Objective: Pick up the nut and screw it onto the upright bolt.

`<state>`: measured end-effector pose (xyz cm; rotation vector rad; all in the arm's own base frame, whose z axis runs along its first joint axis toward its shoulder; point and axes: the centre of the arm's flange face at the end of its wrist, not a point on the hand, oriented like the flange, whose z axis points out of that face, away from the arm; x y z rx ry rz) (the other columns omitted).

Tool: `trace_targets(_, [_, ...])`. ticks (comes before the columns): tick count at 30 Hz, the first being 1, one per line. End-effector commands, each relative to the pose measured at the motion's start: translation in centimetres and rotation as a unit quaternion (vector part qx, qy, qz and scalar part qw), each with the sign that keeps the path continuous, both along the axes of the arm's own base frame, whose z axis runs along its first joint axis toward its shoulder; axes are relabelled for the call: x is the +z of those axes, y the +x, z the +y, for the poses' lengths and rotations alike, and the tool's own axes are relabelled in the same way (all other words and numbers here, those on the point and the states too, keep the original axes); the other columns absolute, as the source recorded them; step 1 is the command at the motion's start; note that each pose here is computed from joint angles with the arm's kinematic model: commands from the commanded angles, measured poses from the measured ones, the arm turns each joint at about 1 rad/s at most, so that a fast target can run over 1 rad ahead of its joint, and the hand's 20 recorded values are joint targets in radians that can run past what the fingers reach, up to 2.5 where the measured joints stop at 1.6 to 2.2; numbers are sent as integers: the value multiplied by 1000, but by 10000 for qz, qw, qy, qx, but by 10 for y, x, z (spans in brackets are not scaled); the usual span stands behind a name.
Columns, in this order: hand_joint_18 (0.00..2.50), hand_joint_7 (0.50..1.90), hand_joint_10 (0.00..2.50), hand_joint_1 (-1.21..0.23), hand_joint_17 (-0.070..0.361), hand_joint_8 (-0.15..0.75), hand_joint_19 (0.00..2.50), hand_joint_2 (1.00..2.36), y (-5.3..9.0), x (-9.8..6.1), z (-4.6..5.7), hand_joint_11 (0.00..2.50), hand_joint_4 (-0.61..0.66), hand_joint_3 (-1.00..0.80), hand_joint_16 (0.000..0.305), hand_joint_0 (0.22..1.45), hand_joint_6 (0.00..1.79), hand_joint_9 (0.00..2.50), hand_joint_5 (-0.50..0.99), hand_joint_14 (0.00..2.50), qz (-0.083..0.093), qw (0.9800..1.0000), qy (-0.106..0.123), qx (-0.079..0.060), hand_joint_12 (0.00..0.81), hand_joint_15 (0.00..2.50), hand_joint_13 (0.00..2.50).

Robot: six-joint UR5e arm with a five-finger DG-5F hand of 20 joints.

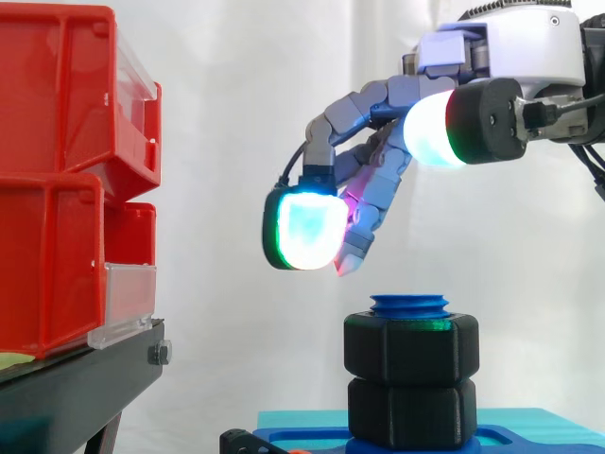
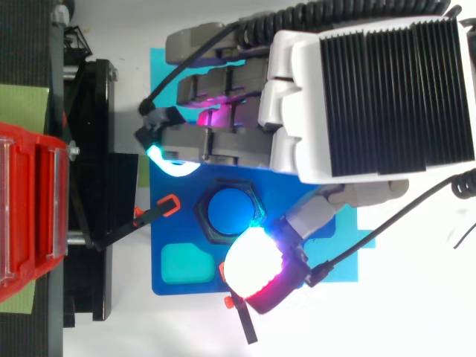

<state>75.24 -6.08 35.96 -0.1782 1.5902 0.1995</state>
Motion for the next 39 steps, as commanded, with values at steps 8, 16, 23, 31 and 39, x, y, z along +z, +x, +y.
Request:
trace_targets(8, [226, 573, 0, -169, 55, 167, 0, 1000, 0, -16, 19, 0, 178, -500, 24, 505, 501, 737, -115, 0, -20, 10000, 15, 74, 213, 0, 572])
trace_targets(16, [80, 574, 0, -119, 58, 160, 0, 1000, 0, -25, 21, 0, 169, -500, 26, 495, 501, 570, -121, 0, -96, 9999, 22, 81, 233, 0, 455])
trace_targets(23, [47, 613, 0, -110, 59, 170, 0, 1000, -1, -27, 22, 0, 175, -500, 26, 493, 501, 537, -110, 0, -18, 10000, 22, 89, 240, 0, 435])
trace_targets(31, [45, 724, 0, -109, 59, 180, 0, 1000, -5, -37, 21, 0, 187, -500, 26, 496, 502, 544, -89, 0, 133, 9999, 0, 81, 253, 0, 454])
trace_targets(39, [124, 946, 0, -126, 56, 206, 0, 1000, -8, -39, 19, 0, 237, -500, 25, 508, 504, 598, -65, 0, 255, 9997, -12, 65, 257, 0, 516])
